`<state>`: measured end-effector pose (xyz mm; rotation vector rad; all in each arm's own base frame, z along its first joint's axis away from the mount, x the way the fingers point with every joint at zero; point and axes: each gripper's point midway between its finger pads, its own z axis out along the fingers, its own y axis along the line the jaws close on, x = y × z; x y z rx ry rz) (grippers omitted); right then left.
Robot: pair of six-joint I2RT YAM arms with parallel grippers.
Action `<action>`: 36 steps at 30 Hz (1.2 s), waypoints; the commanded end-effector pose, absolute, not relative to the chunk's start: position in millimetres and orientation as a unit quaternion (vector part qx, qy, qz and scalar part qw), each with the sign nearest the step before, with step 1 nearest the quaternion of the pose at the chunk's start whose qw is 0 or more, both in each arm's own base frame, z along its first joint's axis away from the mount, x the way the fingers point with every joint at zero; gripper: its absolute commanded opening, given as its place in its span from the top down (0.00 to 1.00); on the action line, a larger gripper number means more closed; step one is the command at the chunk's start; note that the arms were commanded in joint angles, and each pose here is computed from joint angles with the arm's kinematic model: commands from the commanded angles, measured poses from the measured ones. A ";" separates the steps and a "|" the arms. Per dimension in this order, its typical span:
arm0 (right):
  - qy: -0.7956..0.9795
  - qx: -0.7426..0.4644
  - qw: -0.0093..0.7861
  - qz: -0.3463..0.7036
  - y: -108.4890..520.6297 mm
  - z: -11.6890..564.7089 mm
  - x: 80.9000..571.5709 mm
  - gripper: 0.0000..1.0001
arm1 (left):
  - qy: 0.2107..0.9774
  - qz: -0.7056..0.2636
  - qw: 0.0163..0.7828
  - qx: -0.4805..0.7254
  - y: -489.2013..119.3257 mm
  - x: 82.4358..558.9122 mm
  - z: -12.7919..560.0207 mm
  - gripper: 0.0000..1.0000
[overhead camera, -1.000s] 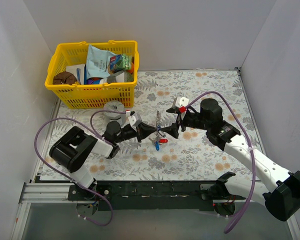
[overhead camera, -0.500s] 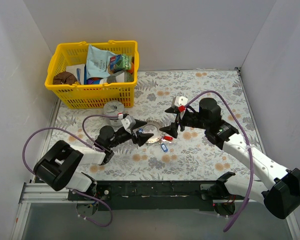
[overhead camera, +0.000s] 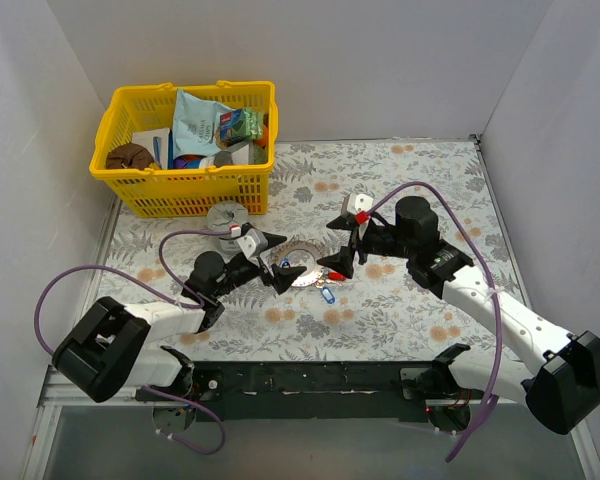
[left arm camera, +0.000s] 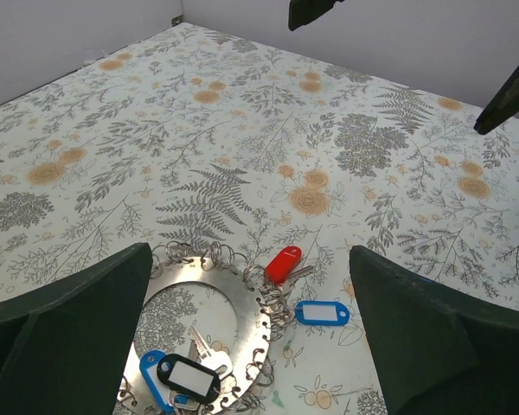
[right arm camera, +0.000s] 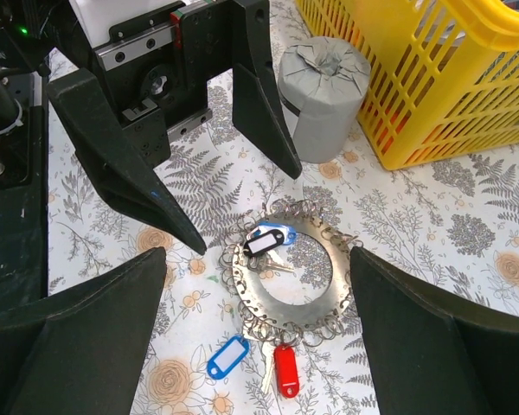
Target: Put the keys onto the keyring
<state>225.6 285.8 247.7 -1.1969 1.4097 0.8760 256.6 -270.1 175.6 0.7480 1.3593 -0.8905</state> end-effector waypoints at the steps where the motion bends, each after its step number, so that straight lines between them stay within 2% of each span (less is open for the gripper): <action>1: 0.575 -0.496 0.530 0.377 289.8 257.2 227.2 0.06 | 0.598 -0.381 0.633 0.310 -265.1 257.4 181.4 0.02; 6: 0.603 -0.474 0.525 0.368 288.1 247.6 236.7 0.06 | 0.629 -0.378 0.631 0.251 -257.5 269.0 191.8 0.02; 9: 0.625 -0.455 0.527 0.353 284.5 241.5 245.1 0.06 | 0.672 -0.369 0.606 0.213 -251.0 274.7 178.8 0.02; 15: 0.693 -0.362 0.551 0.292 258.1 226.6 275.7 0.05 | 0.711 -0.357 0.585 0.157 -235.0 272.5 163.1 0.02; 19: 0.738 -0.255 0.587 0.215 216.4 217.7 303.0 0.02 | 0.719 -0.334 0.601 0.095 -213.5 275.5 165.8 0.02; 25: 0.754 -0.128 0.630 0.138 158.1 211.8 314.0 0.01 | 0.718 -0.293 0.630 0.042 -184.6 278.5 169.5 0.02; 32: 0.704 -0.075 0.698 0.112 128.2 225.5 305.8 0.01 | 0.707 -0.248 0.661 -0.048 -149.7 286.5 179.3 0.02; 36: 0.700 -0.057 0.706 0.090 117.2 222.7 307.5 0.01 | 0.705 -0.214 0.667 -0.113 -126.8 291.4 175.6 0.02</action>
